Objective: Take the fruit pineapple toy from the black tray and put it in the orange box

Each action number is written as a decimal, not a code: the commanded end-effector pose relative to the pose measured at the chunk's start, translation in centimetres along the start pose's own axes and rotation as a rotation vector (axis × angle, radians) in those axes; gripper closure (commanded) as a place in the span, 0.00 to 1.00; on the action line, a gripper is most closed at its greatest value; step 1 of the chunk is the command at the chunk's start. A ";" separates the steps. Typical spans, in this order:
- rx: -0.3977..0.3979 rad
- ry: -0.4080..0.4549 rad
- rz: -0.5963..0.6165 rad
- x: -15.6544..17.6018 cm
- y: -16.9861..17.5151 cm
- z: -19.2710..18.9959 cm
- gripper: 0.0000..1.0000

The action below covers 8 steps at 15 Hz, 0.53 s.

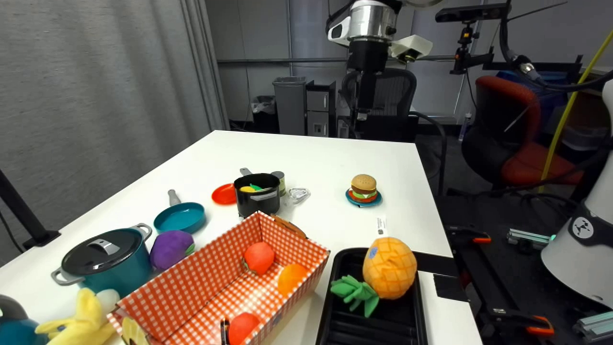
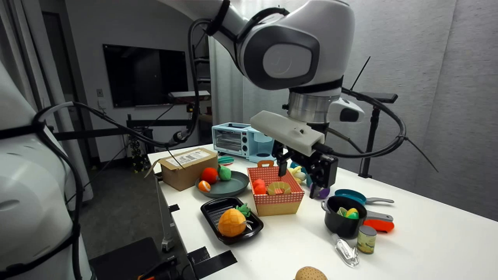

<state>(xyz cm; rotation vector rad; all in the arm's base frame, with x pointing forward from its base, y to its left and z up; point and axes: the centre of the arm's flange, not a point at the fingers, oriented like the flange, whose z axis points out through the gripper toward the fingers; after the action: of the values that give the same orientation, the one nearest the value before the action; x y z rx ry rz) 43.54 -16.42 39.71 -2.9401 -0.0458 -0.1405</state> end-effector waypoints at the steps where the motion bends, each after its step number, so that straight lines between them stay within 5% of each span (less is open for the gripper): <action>1: 0.002 -0.092 -0.036 -0.5 -0.3 3.2 0.00; 8: -0.022 -0.305 -0.110 -2.3 -2.6 10.1 0.00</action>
<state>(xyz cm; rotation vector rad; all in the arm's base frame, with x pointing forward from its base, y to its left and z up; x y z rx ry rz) 42.48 -12.48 31.59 -2.9451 -0.1974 0.1947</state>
